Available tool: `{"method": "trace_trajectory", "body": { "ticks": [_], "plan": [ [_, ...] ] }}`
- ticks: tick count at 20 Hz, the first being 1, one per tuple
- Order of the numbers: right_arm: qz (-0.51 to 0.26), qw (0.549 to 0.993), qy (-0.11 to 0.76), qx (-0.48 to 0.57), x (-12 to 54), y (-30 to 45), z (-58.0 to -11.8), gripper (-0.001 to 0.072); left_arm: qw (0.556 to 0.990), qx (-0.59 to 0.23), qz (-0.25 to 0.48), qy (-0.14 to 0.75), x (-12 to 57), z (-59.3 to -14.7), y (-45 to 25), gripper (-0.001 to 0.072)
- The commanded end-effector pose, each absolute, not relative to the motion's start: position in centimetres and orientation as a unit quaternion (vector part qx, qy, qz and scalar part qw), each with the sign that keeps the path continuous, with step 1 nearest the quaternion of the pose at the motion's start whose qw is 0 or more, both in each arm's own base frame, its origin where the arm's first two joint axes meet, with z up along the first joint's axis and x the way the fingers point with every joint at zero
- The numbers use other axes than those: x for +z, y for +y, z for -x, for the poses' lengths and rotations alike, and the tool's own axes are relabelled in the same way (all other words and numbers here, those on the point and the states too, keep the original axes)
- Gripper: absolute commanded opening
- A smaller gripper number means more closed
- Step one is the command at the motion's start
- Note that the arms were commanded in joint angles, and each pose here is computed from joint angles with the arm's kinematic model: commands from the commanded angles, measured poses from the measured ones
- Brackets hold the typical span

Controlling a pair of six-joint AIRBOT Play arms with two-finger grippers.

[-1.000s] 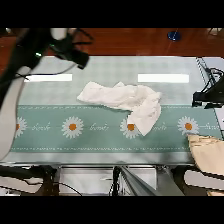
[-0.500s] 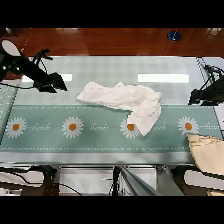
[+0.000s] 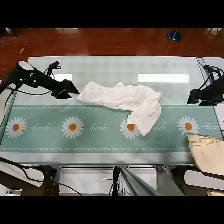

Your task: Fold the shirts.

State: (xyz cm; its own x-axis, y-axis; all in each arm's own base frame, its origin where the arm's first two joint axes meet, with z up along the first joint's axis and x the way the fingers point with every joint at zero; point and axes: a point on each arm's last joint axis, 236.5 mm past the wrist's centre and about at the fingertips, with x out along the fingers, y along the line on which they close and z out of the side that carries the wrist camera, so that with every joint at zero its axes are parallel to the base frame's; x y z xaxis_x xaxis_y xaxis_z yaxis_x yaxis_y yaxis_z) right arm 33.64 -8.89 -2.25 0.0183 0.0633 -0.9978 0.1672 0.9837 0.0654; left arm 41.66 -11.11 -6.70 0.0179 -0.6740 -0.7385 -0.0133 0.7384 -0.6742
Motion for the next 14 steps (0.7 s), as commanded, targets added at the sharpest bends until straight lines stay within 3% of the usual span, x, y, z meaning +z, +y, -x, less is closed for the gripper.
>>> {"method": "trace_trajectory", "body": {
  "ticks": [1, 5, 6, 8, 13, 14],
  "plan": [
    [-0.097, 0.710, 0.697, -0.026, -2.1, -8.1, -33.9, 0.0601, 0.663, -0.244, 0.301, 0.641, -8.3, -43.1, -11.9, 0.0667],
    [-0.099, 0.711, 0.696, -0.028, -2.1, -8.1, -33.9, 0.0601, 0.666, -0.240, 0.296, 0.641, -9.5, -43.5, -12.7, 0.0665],
    [-0.100, 0.711, 0.696, -0.029, -2.1, -8.1, -33.9, 0.0601, 0.664, -0.243, 0.292, 0.644, -9.7, -43.4, -13.2, 0.0647],
    [-0.104, 0.710, 0.695, -0.030, -2.1, -8.0, -33.9, 0.0601, 0.661, -0.254, 0.282, 0.647, -9.9, -43.1, -14.9, 0.0507],
    [-0.112, 0.710, 0.695, -0.025, -2.1, -7.6, -34.0, 0.0601, 0.650, -0.283, 0.254, 0.658, -9.9, -42.9, -19.8, 0.0482],
    [-0.114, 0.710, 0.694, -0.023, -2.1, -7.4, -34.0, 0.0601, 0.648, -0.287, 0.250, 0.660, -10.0, -42.9, -20.5, 0.0267]
  ]
}}
